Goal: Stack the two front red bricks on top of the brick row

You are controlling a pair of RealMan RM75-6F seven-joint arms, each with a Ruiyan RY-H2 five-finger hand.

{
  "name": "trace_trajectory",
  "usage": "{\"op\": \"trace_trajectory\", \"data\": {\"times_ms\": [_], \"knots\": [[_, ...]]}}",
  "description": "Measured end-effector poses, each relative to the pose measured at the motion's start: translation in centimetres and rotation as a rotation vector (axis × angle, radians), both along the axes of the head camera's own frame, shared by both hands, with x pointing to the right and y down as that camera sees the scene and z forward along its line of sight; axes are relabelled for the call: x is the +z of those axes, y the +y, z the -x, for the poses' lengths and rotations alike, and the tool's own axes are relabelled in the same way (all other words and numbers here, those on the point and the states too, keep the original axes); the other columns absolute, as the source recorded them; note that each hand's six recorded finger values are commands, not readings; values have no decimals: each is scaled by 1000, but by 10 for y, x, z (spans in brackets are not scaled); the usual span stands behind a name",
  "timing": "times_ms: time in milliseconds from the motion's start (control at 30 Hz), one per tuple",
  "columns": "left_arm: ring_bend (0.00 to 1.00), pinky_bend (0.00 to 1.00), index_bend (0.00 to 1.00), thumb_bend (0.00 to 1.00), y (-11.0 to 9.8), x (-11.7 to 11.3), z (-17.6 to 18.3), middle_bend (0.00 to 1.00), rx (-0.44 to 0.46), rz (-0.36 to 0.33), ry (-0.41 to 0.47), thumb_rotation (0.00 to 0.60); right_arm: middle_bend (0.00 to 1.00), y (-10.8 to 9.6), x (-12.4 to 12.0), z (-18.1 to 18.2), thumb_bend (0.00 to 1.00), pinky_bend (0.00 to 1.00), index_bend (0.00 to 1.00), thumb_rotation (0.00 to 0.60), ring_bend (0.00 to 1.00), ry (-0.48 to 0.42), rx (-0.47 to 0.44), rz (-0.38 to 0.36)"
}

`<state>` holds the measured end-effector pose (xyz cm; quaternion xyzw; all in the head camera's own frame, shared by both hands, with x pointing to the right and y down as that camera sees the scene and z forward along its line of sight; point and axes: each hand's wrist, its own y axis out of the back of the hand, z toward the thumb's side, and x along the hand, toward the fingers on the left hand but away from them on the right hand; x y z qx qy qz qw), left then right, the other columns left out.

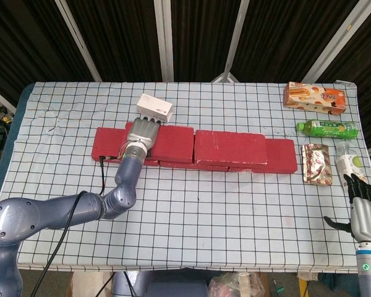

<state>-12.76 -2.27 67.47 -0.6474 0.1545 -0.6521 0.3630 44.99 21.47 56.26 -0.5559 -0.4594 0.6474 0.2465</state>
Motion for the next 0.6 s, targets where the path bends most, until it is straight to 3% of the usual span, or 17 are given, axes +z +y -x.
{"op": "trace_trajectory", "data": {"times_ms": [600], "knots": [[95, 183, 171, 0, 2, 3, -4, 109, -10, 10, -10, 600, 0, 0, -1, -1, 153, 0, 0, 600, 0, -2, 7, 0]]}}
